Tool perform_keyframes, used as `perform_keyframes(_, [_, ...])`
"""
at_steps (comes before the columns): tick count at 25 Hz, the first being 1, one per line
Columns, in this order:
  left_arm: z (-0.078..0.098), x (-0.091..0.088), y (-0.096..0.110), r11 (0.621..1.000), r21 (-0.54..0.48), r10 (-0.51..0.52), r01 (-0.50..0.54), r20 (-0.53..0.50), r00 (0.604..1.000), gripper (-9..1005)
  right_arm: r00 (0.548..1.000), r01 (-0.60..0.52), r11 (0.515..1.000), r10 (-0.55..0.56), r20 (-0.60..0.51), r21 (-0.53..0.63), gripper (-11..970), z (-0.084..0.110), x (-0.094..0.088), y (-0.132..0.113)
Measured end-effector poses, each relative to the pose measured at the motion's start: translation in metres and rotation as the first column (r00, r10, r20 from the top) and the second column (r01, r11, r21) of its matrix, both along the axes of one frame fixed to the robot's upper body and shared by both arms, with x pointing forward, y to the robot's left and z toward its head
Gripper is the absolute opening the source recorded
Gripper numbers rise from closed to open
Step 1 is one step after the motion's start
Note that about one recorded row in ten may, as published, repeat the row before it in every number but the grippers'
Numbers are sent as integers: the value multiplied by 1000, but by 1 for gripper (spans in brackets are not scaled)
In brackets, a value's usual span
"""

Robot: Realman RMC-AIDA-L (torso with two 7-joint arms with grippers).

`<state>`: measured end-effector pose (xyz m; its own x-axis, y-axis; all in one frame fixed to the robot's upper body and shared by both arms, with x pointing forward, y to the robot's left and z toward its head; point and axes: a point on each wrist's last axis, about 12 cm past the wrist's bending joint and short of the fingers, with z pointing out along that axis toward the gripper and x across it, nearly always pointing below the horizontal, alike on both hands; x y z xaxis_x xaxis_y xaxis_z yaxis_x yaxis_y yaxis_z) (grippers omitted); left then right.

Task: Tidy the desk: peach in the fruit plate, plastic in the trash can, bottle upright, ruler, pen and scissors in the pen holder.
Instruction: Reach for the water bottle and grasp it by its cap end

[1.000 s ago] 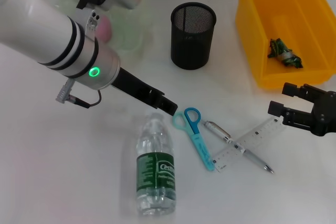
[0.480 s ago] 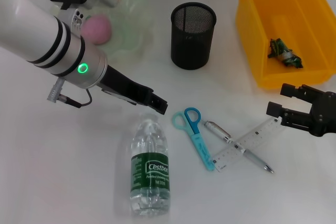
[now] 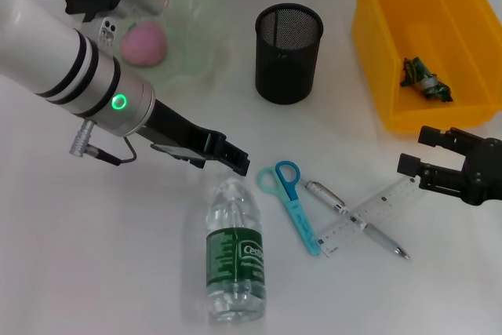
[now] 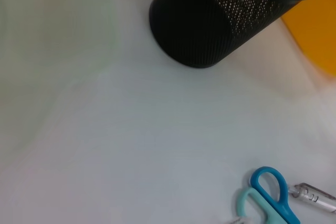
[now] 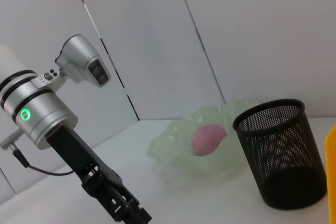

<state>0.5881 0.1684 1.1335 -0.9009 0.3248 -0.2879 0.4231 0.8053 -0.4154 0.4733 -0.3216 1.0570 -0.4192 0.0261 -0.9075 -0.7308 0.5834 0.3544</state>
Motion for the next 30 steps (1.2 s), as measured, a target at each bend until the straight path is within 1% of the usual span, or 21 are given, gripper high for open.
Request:
perform_keyframes(10, [-2,1,0,1000,-9,9,-9,-9,1000,771,1000,-12,1000,12,-2,-17,822,0,4,3])
perform_keyframes(18, [-5,2,-2,999,-29,19,-19,-8,1000,769,1000,-7,1000,7,-1,-16,821,0,4,2])
perform_keyframes(23, [-10,3,-3,999,-35,26,-27,-33,999,768,1000,-7,1000,7,-2,-16,821,-1,3,2])
perform_keyframes(30, [-10,3,-5,998,-52,31,-33,-34,999,767,1000,-6,1000,6,-2,-20,821,-1,4,2])
